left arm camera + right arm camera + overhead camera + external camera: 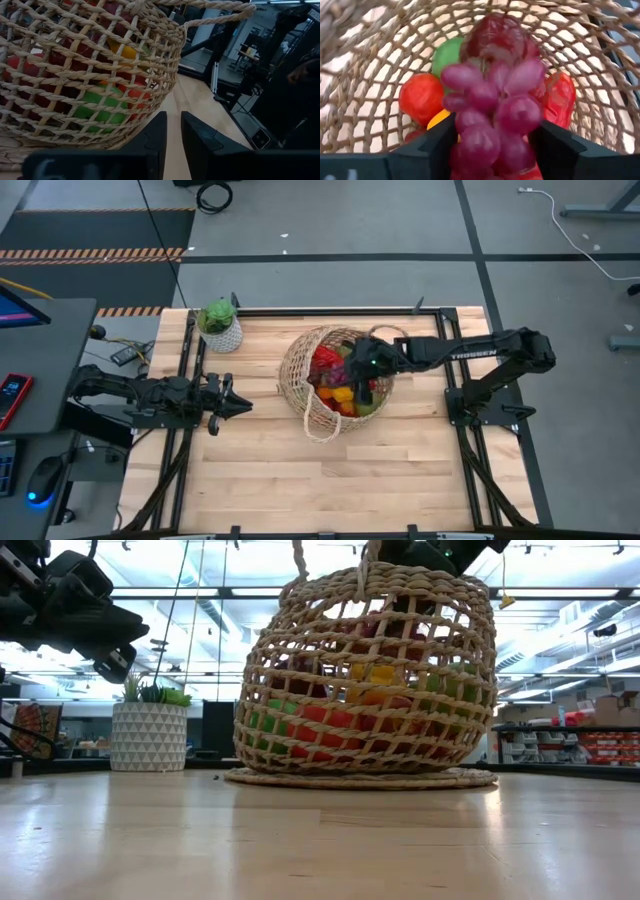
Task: Build produce basket
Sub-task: Put the violet grapes into the woven basket, then return to Home Position
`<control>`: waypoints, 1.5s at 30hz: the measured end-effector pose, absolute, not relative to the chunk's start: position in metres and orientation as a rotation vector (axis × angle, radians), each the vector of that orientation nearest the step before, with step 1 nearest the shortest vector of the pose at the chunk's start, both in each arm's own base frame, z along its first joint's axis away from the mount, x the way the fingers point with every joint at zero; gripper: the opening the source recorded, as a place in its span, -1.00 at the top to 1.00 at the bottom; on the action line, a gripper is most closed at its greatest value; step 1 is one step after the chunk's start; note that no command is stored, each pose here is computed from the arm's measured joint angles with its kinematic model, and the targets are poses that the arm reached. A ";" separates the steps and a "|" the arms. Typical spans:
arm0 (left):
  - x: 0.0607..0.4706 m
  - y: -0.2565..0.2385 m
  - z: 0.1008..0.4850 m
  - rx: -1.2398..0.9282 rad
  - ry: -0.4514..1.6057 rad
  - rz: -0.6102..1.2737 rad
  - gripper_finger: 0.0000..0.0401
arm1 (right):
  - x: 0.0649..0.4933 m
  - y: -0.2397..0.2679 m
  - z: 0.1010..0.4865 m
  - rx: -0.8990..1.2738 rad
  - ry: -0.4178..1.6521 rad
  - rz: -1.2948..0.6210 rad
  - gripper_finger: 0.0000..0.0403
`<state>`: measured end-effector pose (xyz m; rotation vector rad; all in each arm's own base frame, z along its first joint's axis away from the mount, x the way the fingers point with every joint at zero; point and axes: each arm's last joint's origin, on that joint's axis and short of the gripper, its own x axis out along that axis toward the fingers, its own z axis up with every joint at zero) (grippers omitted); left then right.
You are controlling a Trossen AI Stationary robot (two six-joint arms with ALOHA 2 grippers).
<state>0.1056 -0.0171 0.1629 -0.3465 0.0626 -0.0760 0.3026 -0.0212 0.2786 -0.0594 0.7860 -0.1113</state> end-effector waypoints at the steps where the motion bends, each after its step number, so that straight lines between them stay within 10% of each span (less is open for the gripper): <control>1: 0.106 -0.017 0.163 -0.347 0.063 -0.076 0.69 | 0.302 -0.022 0.279 -0.043 0.782 -0.119 -0.21; 12: 0.106 -0.017 0.163 -0.347 0.062 -0.076 0.72 | 0.260 -0.026 0.335 0.071 0.573 -0.258 -0.69; 22: 0.106 -0.017 0.163 -0.346 0.063 -0.076 0.71 | 0.182 -0.005 0.373 0.243 0.330 -0.209 -0.73; 45: 0.106 -0.017 0.163 -0.347 0.063 -0.076 0.70 | 0.088 0.010 0.312 0.544 -0.176 0.052 -0.72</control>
